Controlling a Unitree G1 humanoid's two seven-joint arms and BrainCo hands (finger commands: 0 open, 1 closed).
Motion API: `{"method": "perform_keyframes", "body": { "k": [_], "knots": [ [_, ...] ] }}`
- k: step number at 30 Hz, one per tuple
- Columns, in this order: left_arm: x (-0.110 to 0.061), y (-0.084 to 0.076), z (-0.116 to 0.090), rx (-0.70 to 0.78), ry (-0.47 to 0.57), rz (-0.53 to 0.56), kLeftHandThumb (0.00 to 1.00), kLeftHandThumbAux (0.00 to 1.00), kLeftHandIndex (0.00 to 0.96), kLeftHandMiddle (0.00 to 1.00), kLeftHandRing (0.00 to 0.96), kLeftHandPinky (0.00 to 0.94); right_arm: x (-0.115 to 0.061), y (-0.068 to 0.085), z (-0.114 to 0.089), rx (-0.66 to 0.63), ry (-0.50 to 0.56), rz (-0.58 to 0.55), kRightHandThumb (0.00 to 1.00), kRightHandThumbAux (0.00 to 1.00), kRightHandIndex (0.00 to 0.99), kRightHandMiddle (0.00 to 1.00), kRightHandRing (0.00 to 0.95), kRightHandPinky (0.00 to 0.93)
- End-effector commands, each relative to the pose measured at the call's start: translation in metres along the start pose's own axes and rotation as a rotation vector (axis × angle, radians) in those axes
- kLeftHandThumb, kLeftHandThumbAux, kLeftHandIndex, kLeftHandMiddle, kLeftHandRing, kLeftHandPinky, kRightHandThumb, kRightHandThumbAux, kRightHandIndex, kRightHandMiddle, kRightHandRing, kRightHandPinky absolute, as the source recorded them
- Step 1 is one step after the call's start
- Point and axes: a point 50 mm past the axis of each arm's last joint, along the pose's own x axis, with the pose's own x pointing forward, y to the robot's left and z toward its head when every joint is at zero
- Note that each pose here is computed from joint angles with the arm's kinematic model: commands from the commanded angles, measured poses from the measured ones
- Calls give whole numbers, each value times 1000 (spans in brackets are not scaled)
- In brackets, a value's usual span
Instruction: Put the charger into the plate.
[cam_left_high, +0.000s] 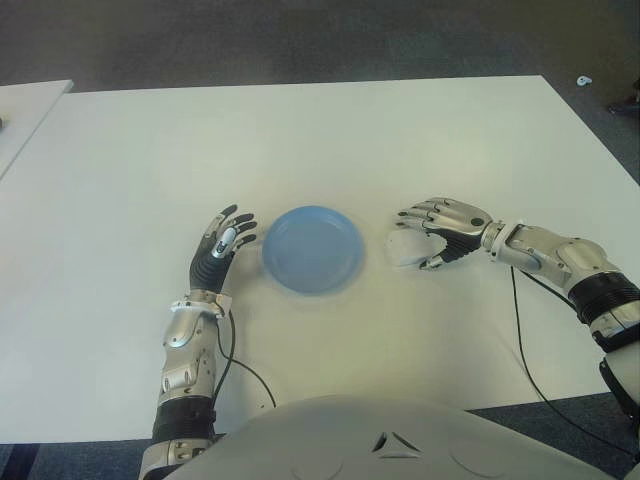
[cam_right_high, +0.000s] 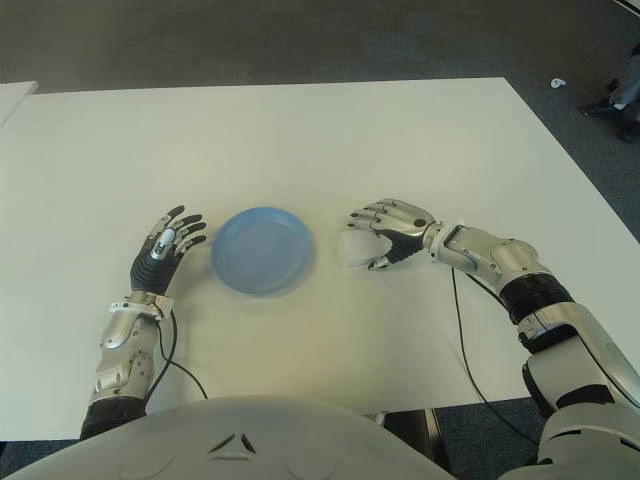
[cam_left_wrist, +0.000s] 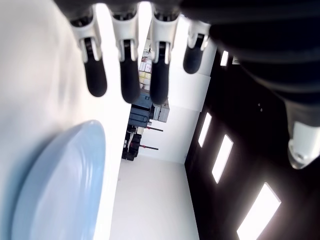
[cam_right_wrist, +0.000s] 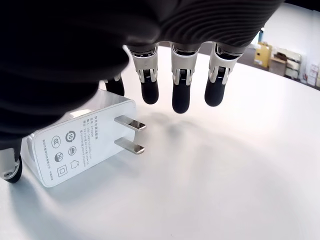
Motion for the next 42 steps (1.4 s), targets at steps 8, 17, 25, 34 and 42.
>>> {"method": "perform_keyframes", "body": {
  "k": [8, 17, 25, 34, 42],
  "knots": [
    [-3, 0, -3, -7, 4, 22, 5, 476, 144, 270, 278, 284, -2, 32, 11, -15, -29, 147, 363, 450, 42, 96, 120, 170],
    [-3, 0, -3, -17, 3, 22, 12, 472, 159, 270, 278, 284, 1, 34, 8, -32, -19, 138, 399, 454, 155, 246, 272, 331],
    [-3, -1, -3, -29, 3, 21, 15, 472, 160, 277, 282, 287, 1, 39, 5, -15, 17, 112, 526, 496, 339, 547, 516, 536],
    [-3, -1, -3, -25, 4, 21, 6, 474, 155, 271, 279, 282, 1, 40, 3, 73, 99, 98, 840, 671, 405, 524, 726, 765],
    [-4, -2, -2, -26, 4, 20, 3, 476, 149, 268, 274, 280, -1, 38, 5, 185, 95, 113, 850, 677, 399, 532, 803, 789]
  ]
}}
